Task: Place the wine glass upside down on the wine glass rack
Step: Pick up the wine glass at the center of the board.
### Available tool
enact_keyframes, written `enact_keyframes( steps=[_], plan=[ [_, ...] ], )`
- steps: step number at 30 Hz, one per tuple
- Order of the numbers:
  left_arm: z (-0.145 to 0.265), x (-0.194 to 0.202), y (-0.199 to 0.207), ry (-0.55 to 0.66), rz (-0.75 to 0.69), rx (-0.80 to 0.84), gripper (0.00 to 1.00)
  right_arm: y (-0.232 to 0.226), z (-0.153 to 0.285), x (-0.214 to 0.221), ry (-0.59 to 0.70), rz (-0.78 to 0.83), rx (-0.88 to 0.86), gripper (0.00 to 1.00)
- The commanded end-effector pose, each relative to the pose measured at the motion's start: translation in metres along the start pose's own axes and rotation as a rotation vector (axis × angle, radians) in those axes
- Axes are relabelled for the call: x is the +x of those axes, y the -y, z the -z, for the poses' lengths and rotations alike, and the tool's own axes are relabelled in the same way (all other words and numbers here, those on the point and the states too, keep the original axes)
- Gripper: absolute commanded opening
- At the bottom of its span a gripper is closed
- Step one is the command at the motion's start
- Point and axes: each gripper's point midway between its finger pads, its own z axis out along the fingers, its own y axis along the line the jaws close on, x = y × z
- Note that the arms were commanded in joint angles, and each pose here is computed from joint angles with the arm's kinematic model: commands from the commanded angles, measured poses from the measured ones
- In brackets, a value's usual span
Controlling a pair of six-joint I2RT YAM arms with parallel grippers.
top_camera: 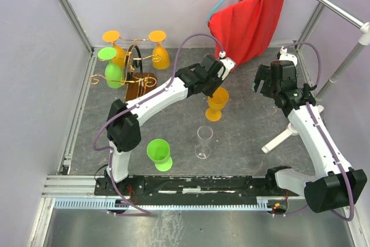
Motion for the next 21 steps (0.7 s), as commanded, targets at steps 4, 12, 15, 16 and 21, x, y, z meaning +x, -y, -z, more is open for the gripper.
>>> enact_keyframes(
  steps=[4, 12, 15, 16, 21],
  plan=[
    [0.079, -0.081, -0.035, 0.281, 0.081, -0.061, 0.03, -0.031, 0.010, -0.021, 0.030, -0.050, -0.161, 0.96],
    [0.145, -0.105, -0.088, 0.535, 0.079, -0.218, 0.03, -0.104, 0.051, -0.060, 0.010, -0.369, -0.513, 0.96],
    [0.171, -0.112, -0.096, 0.649, 0.075, -0.254, 0.03, -0.128, 0.066, -0.079, 0.002, -0.523, -0.650, 0.96],
    [0.179, -0.113, -0.097, 0.686, 0.073, -0.261, 0.03, -0.137, 0.073, -0.085, -0.017, -0.597, -0.704, 0.96],
    [0.198, -0.115, -0.098, 0.832, 0.049, -0.283, 0.03, -0.170, 0.086, -0.114, -0.086, -0.866, -0.935, 0.93]
  ],
)
